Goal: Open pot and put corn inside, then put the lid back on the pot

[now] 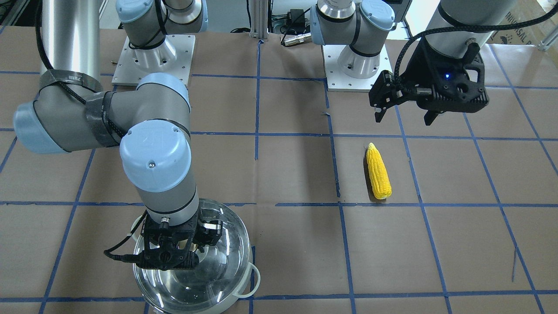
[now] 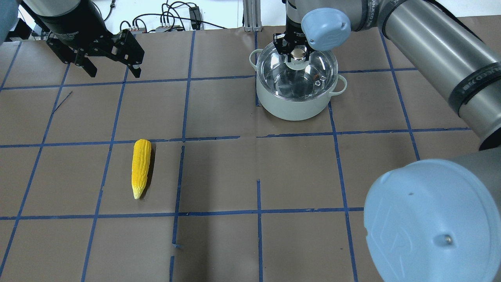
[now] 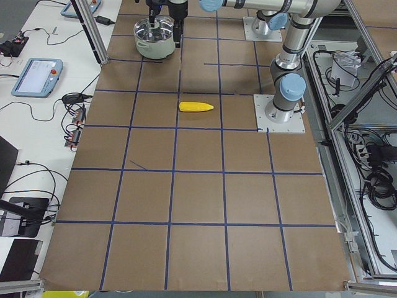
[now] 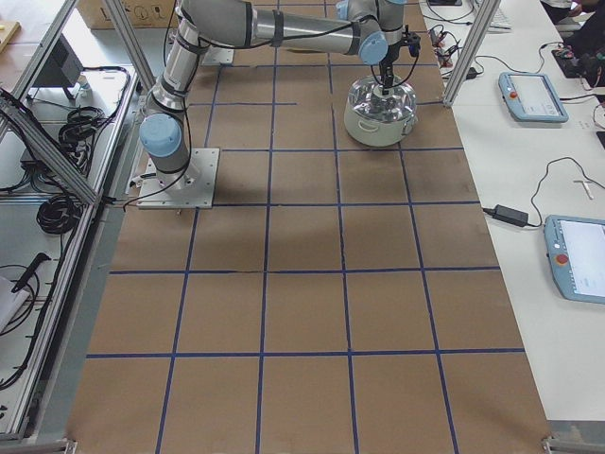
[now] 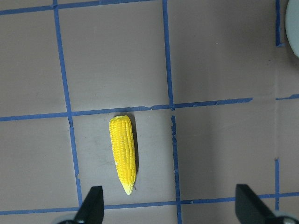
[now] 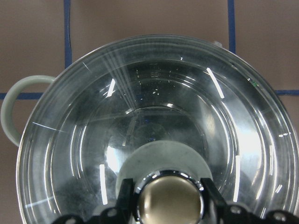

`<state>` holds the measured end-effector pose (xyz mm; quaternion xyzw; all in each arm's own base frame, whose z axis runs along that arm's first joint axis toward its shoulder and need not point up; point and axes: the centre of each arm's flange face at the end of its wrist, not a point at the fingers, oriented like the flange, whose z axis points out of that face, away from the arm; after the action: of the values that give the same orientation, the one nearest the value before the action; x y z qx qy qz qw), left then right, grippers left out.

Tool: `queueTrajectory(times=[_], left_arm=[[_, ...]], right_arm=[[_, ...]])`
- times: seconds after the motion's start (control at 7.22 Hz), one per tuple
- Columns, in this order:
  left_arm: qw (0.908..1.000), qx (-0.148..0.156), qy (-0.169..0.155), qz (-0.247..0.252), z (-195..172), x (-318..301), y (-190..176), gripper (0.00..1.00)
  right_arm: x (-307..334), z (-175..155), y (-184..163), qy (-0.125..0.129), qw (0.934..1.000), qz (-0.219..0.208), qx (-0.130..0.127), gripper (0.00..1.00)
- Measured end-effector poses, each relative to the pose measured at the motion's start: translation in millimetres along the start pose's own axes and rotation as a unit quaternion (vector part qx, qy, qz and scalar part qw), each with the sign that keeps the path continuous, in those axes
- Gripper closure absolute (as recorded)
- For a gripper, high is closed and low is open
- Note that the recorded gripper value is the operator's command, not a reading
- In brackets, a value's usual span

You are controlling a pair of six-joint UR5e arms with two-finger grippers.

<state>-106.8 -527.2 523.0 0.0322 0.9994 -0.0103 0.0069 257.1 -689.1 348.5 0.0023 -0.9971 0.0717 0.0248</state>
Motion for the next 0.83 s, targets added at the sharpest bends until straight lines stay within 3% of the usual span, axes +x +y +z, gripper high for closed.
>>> queueTrajectory(times=[0.55,0.83], left_arm=[[1.0,-0.004,0.0,-0.003,3.7,-0.3,-0.1,0.0],[0.9999,-0.01,-0.002,-0.005,9.8,-1.0,-1.3,0.0]], right_arm=[[-0.6,-19.4,-4.8,-0.004,0.9999,-0.002,0.01,0.92],[14.3,-49.5,-4.6,-0.001,0.9999,-0.017,0.003,0.91]])
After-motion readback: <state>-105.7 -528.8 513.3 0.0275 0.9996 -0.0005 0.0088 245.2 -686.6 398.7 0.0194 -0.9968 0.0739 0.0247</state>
